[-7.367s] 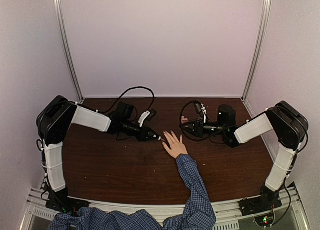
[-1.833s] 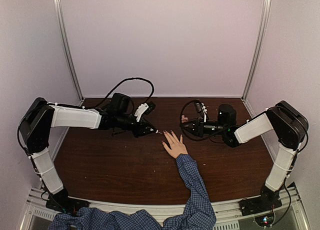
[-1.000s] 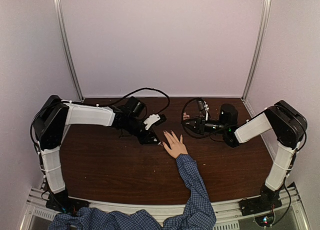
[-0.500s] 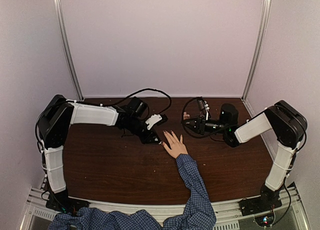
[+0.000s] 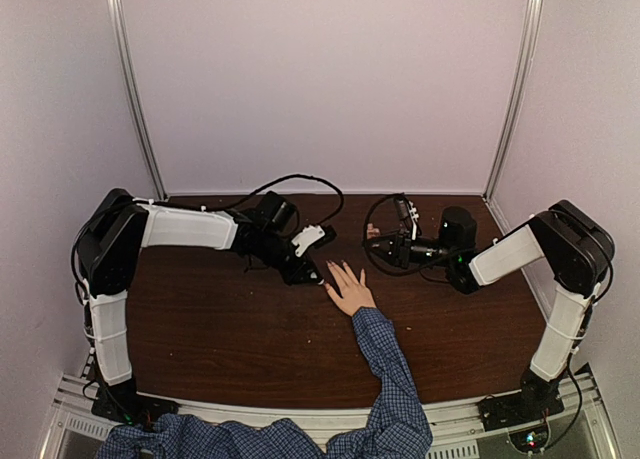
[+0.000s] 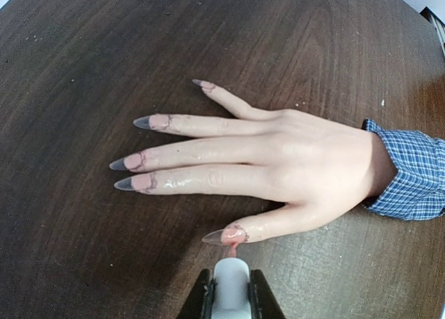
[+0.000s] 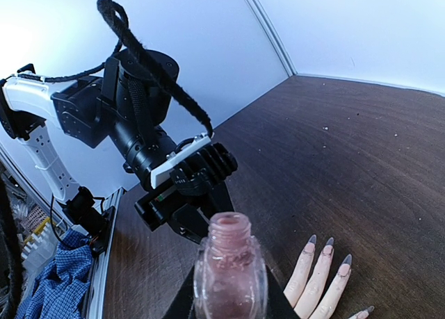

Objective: Paint the nails
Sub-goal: Paint the nail with the hand.

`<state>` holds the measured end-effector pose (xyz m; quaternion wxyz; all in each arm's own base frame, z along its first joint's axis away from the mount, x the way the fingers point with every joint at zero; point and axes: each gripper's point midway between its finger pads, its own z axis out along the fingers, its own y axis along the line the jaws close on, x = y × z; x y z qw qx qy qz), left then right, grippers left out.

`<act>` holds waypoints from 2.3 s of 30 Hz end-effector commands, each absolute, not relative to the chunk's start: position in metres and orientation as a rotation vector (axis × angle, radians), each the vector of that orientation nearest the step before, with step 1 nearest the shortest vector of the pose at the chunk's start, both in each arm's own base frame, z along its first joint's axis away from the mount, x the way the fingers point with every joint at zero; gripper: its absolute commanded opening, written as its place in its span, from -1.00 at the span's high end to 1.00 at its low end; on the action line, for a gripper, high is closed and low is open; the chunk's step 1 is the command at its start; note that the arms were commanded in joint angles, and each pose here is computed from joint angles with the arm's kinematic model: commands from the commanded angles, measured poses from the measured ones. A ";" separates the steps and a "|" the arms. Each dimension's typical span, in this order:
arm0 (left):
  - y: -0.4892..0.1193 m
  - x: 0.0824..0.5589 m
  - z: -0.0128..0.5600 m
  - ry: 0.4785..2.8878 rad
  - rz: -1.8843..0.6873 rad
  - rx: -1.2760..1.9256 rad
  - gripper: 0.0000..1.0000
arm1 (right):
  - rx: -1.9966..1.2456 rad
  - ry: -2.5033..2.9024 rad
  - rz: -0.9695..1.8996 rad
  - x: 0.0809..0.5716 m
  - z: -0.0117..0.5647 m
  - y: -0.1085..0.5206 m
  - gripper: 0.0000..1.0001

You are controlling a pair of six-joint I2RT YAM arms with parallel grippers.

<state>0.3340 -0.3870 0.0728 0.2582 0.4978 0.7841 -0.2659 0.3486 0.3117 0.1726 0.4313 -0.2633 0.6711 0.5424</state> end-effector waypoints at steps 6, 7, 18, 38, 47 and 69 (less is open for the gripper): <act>-0.390 0.351 0.083 2.098 -0.734 1.299 1.00 | -0.662 1.652 1.364 0.349 0.174 0.310 1.00; -0.390 0.352 0.082 2.098 -0.733 1.296 1.00 | -0.661 1.653 1.363 0.349 0.174 0.310 1.00; -0.387 0.363 0.085 2.106 -0.724 1.242 1.00 | -0.660 1.656 1.365 0.349 0.173 0.311 1.00; -0.384 0.349 0.115 2.057 -0.761 1.232 1.00 | -0.661 1.651 1.365 0.348 0.174 0.310 1.00; -0.392 0.338 0.104 2.073 -0.802 1.264 1.00 | -0.664 1.646 1.367 0.348 0.175 0.310 1.00; -0.396 0.342 0.081 2.131 -0.797 1.264 1.00 | -0.663 1.649 1.366 0.348 0.174 0.310 1.00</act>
